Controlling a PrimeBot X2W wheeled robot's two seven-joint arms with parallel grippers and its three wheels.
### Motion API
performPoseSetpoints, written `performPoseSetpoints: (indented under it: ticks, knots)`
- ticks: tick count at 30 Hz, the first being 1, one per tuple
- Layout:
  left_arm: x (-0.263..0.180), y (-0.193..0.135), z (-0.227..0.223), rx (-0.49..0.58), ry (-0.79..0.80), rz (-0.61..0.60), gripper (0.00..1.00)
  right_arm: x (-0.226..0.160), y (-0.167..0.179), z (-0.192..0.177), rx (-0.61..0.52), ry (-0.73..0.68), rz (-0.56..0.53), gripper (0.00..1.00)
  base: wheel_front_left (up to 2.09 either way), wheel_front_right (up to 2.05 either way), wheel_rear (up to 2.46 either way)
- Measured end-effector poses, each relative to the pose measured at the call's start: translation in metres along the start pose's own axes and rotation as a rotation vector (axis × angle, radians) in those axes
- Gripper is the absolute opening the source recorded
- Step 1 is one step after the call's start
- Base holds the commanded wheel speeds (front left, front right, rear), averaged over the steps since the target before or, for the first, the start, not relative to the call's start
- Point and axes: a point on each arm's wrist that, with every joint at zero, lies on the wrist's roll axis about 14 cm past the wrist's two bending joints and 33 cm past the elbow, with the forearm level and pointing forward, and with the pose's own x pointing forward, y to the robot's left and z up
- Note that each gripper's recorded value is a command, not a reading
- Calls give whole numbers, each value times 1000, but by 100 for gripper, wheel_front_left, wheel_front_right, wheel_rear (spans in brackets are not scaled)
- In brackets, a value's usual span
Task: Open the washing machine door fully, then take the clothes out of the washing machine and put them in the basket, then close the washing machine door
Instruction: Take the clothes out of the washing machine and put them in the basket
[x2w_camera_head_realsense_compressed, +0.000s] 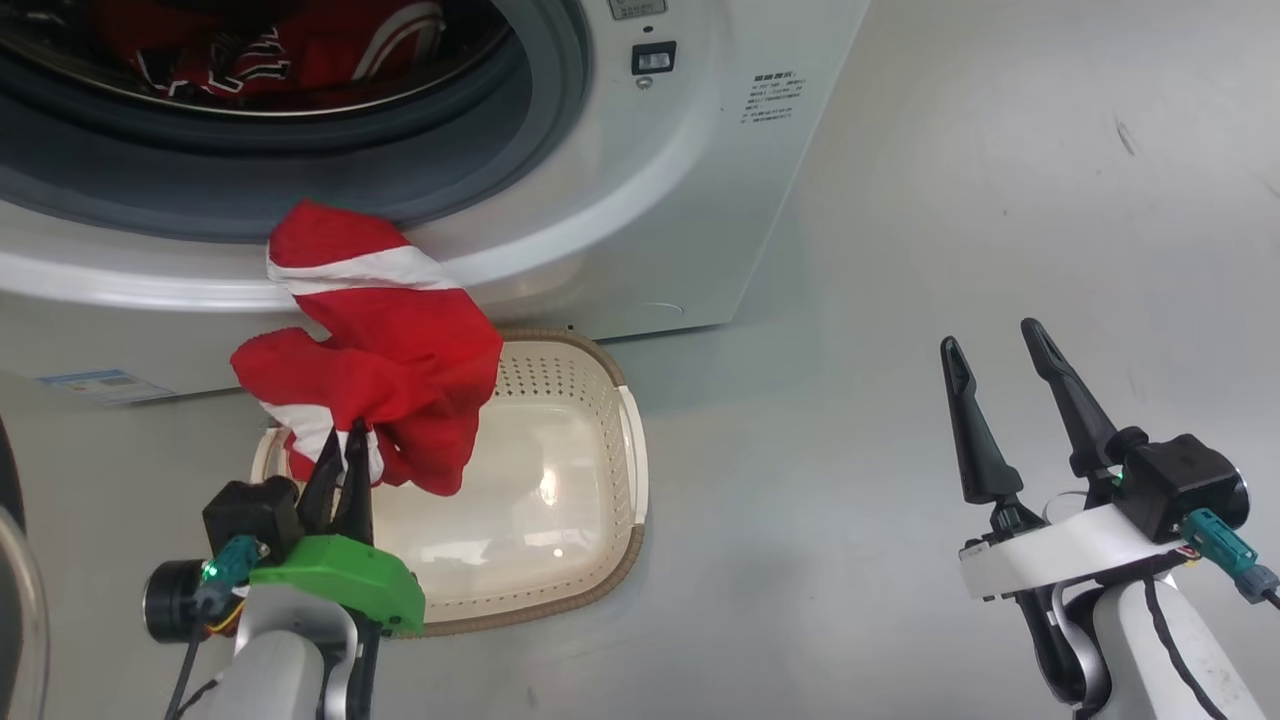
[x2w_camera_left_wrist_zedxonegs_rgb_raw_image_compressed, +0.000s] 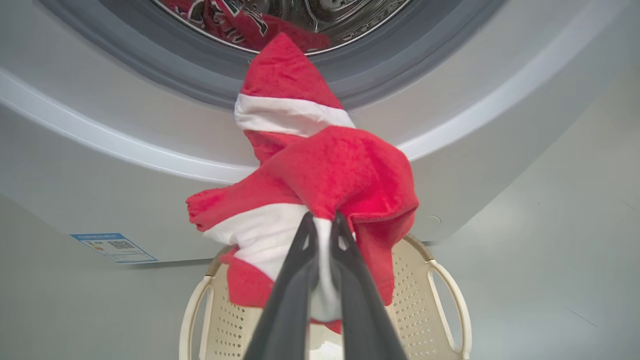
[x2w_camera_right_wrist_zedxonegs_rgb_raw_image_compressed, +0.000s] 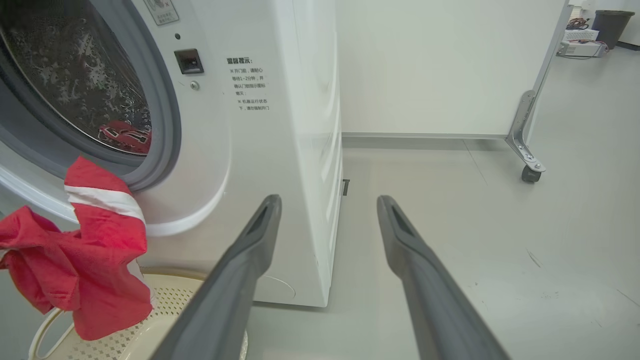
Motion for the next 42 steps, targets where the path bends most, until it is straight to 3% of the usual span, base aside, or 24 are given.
performPoseSetpoints:
  ticks: [11,21,23,24,42]
  knots:
    - [38,2,-41,16,142,4,0,10,-13,-12,1,28,-24,100,0,0,0]
    - [44,6,-89,13,316,20,0,8,-27,-21,-1,55,-68,100,0,0,0]
    - [43,8,-94,15,335,27,55,8,-28,-21,-1,55,-69,100,0,0,0]
    - [43,9,-96,16,343,30,100,8,-28,-21,-2,55,-70,100,0,0,0]
    - [41,23,-71,-43,234,74,100,7,-24,-16,6,40,-60,100,0,0,0]
